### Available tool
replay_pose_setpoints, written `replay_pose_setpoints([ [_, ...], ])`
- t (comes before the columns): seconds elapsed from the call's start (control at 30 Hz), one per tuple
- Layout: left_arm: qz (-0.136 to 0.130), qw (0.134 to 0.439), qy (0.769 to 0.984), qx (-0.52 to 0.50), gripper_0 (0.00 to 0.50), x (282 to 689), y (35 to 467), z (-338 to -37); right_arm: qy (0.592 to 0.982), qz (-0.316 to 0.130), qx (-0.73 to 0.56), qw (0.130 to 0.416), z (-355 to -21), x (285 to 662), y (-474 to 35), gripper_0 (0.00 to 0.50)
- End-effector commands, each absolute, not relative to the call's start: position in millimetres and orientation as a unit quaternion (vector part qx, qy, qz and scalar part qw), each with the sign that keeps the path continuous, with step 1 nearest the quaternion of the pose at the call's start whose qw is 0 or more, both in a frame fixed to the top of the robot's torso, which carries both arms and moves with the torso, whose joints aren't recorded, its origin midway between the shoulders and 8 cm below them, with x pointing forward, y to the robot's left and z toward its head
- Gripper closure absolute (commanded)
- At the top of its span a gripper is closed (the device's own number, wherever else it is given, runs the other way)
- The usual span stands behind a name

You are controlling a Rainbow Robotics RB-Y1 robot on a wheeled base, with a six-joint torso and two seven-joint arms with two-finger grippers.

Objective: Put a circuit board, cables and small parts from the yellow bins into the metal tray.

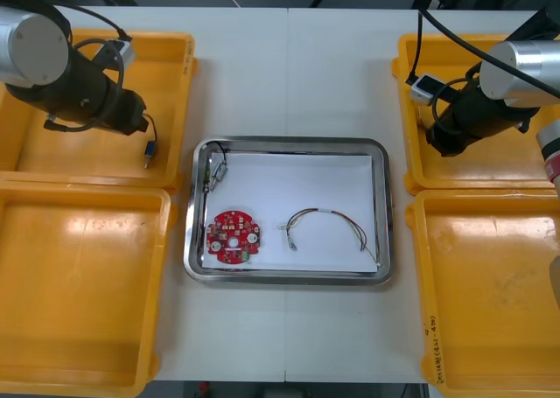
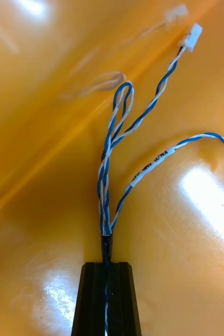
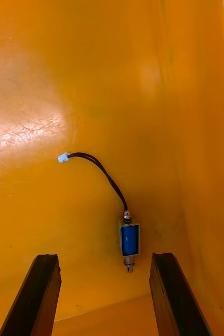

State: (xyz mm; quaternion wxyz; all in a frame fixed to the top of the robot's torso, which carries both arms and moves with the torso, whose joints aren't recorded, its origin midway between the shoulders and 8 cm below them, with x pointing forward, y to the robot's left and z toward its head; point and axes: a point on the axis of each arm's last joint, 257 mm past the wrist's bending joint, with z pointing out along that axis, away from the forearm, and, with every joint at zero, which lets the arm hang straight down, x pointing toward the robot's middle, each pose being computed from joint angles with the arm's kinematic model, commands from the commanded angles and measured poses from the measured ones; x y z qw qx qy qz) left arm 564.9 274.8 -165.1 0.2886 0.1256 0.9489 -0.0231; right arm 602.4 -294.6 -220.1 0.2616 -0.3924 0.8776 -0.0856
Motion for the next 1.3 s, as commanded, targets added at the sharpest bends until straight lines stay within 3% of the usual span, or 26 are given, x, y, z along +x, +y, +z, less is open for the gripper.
replay_pose_setpoints([
  [0.03,-0.016,0.303,0.945,0.124,0.0,575.0,278.0,-144.6,0.88,-0.084,-0.386,0.263,-228.0,600.5,-289.2,0.5],
  [0.43,-0.019,0.285,0.95,0.126,0.0,574.6,271.5,-171.9,0.88,-0.089,-0.378,0.274,-208.1,606.3,-301.0,0.5],
  [1.17,-0.025,0.284,0.949,0.134,0.0,580.9,255.6,-199.1,0.908,-0.07,-0.358,0.205,-120.7,529.6,-343.3,0.5],
  [1.3,-0.026,0.287,0.948,0.135,0.0,582.7,252.7,-200.2,0.902,-0.085,-0.353,0.234,-96.8,531.8,-348.5,0.5],
])
